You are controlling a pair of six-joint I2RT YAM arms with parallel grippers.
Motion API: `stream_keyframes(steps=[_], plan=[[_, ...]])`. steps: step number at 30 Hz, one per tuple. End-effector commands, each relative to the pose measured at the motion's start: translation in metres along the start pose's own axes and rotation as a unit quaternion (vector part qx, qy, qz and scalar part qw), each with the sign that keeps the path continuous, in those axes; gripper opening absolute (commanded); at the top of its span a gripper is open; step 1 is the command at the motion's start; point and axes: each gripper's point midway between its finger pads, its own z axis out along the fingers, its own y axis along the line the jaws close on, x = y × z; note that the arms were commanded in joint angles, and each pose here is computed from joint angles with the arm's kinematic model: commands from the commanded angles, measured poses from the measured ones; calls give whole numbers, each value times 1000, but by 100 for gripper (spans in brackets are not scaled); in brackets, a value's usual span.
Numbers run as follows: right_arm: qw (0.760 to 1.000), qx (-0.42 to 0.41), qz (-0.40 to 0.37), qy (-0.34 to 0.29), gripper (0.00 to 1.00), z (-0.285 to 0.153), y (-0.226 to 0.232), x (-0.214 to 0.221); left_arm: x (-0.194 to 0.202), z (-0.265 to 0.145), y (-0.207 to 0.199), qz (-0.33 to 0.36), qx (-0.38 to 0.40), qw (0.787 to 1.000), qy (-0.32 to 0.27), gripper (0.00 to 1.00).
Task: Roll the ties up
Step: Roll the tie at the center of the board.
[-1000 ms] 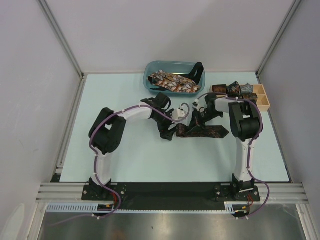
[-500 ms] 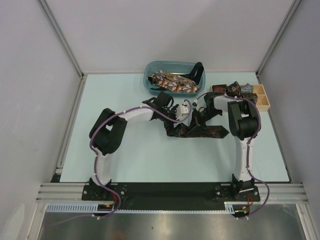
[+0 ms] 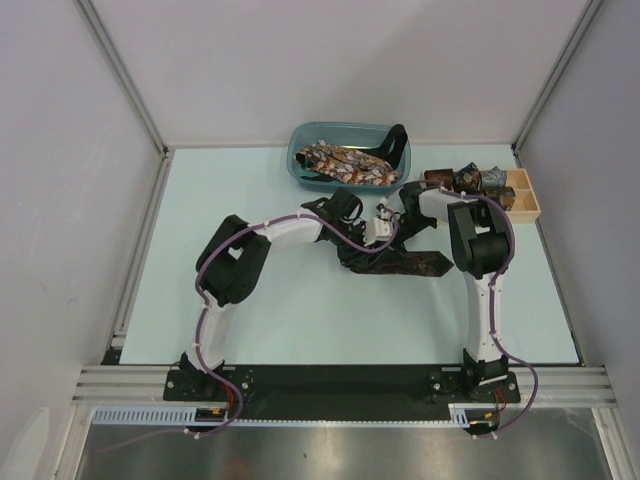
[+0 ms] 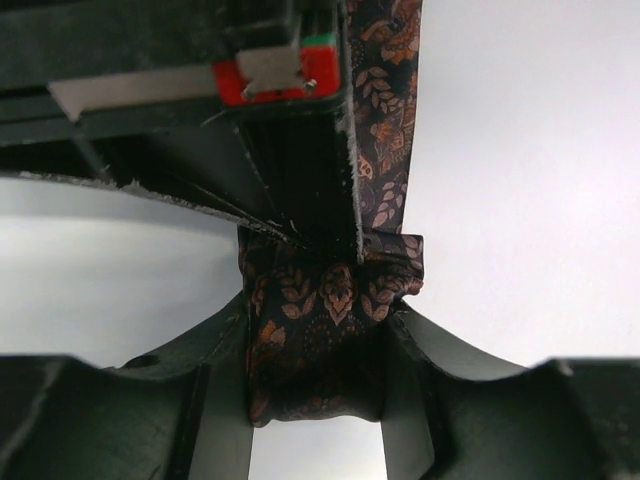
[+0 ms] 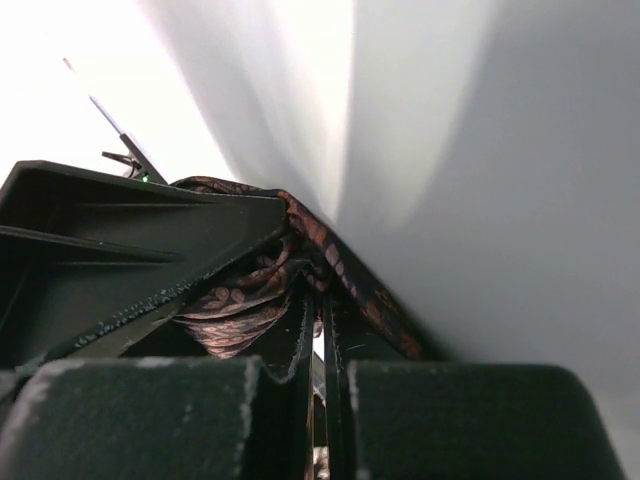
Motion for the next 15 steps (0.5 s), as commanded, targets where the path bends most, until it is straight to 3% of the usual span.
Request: stream_keyframes(steps=[1, 3, 4, 7, 11, 15], plan=[[997, -3, -71, -16, 6, 28, 20, -18, 32, -27, -19, 13, -4, 996, 88, 38], [997, -16, -75, -26, 17, 14, 29, -19, 45, -34, -26, -2, 1, 993, 119, 37], [996, -22, -77, -32, 28, 6, 32, -20, 51, -36, -26, -4, -5, 991, 131, 36], [994, -55, -78, -48, 39, -22, 44, -16, 63, -37, -32, -17, -1, 989, 147, 35], [991, -94, -83, -51, 44, -35, 61, -7, 67, -32, -33, -34, 1, 988, 152, 36], [989, -113, -85, -39, 45, -21, 77, -1, 62, -27, -32, -39, 4, 989, 140, 38]])
